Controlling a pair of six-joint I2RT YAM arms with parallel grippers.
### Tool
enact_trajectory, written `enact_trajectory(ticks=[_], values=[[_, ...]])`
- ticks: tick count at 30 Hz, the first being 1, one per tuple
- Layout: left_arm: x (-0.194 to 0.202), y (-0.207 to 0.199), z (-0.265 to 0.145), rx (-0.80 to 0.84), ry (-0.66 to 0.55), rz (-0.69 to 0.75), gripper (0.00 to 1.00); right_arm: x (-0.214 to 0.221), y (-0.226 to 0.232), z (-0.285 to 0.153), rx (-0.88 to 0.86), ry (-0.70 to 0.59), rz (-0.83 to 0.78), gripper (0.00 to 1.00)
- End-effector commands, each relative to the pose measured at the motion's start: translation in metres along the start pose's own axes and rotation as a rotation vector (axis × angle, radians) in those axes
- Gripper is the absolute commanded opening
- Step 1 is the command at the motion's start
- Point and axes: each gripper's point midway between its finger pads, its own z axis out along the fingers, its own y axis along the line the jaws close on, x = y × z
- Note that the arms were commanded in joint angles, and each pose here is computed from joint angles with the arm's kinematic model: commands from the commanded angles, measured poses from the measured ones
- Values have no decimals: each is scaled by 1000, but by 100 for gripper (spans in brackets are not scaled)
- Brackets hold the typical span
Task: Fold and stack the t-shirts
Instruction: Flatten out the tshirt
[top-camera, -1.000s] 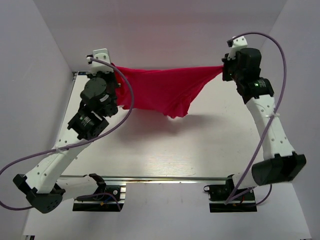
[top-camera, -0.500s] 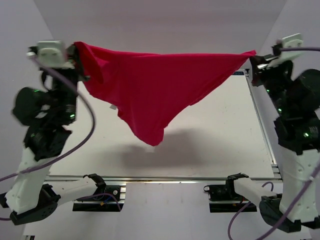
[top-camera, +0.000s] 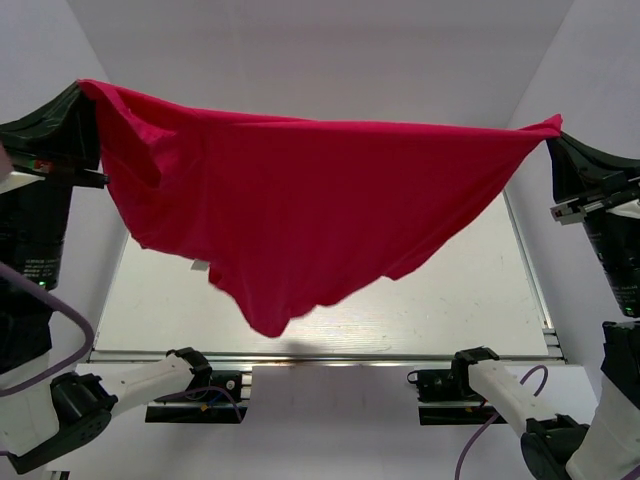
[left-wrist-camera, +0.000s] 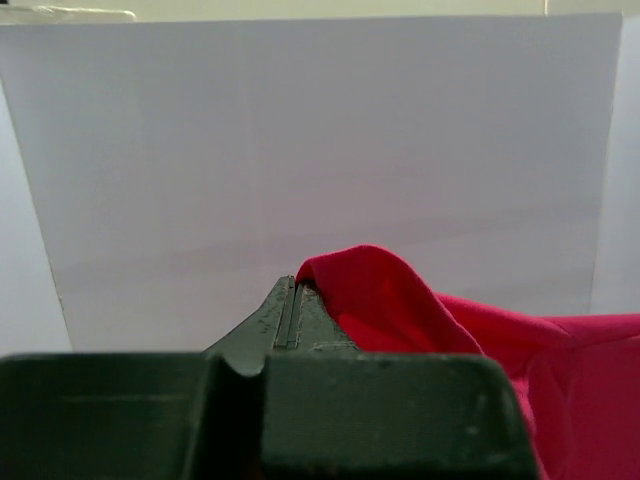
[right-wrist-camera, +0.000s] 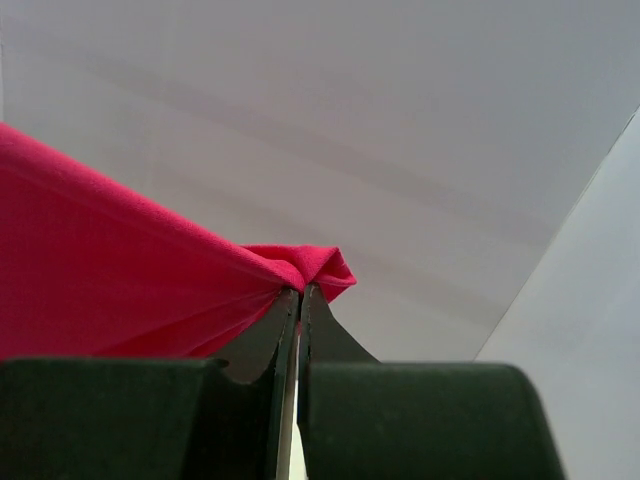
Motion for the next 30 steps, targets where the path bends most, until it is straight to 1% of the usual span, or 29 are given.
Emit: enact_trajectory(ticks=[1,3,4,5,6,7,8,9,10,11,12,13,14,15,16,17,18,19,20,21,22,23,24,25,26,27,28,29,30], values=[[26,-13,13,16,52,49,0,26,-5,18,28,58,15,0],[73,-28,29,-3,150,71,0,60,-7,39,41,135,44,0],[95,-30,32,-44,198,84,0,88,-5,56,41,187,71,0],[104,-33,41,-78,183,84,0,99,-4,64,41,198,79,0],[155,-48,43,-81,260,122,0,130,0,71,38,259,98,0],[183,-55,49,-83,294,159,0,181,11,83,18,362,142,0],[203,-58,54,-119,309,165,0,211,17,91,13,392,163,0],[251,-65,49,-136,387,202,0,233,18,95,33,433,179,0],[291,-67,55,-182,433,236,0,297,32,101,33,547,230,0],[322,-66,53,-217,476,267,0,319,35,103,37,590,243,0],[365,-69,44,-227,551,299,0,339,36,103,64,629,272,0],[398,-70,41,-221,601,318,0,399,46,102,79,757,288,0],[457,-63,37,-246,694,357,0,416,54,104,58,788,302,0],[489,-72,37,-196,728,305,0,434,57,106,56,820,310,0],[520,-70,32,-182,777,300,0,490,69,107,42,936,324,0],[538,-56,40,-209,792,280,0,499,73,117,11,953,334,0],[592,-62,33,-173,864,267,0,501,71,131,10,965,333,0],[615,-59,32,-179,898,254,0,577,85,115,19,1141,330,0],[620,-57,56,-190,877,225,0,579,79,123,26,1189,316,0],[642,-52,57,-171,920,212,0,600,78,141,30,1208,309,0],[694,-54,40,-161,1012,218,0,637,83,133,38,1290,296,0],[690,-53,73,-167,963,200,0,643,83,131,34,1329,290,0],[705,-51,69,-163,1012,198,0,641,75,157,44,1282,284,0],[717,-47,72,-172,1026,179,0,653,79,156,33,1298,286,4],[728,-49,85,-174,1013,175,4,649,77,164,27,1271,289,28],[736,-44,82,-201,1043,147,42,647,79,168,13,1246,296,41],[730,-38,95,-220,1015,132,63,637,77,179,6,1197,296,62],[735,-40,93,-210,1024,130,99,639,82,172,-5,1207,300,73],[730,-36,97,-216,1012,115,100,632,79,174,4,1176,299,80]])
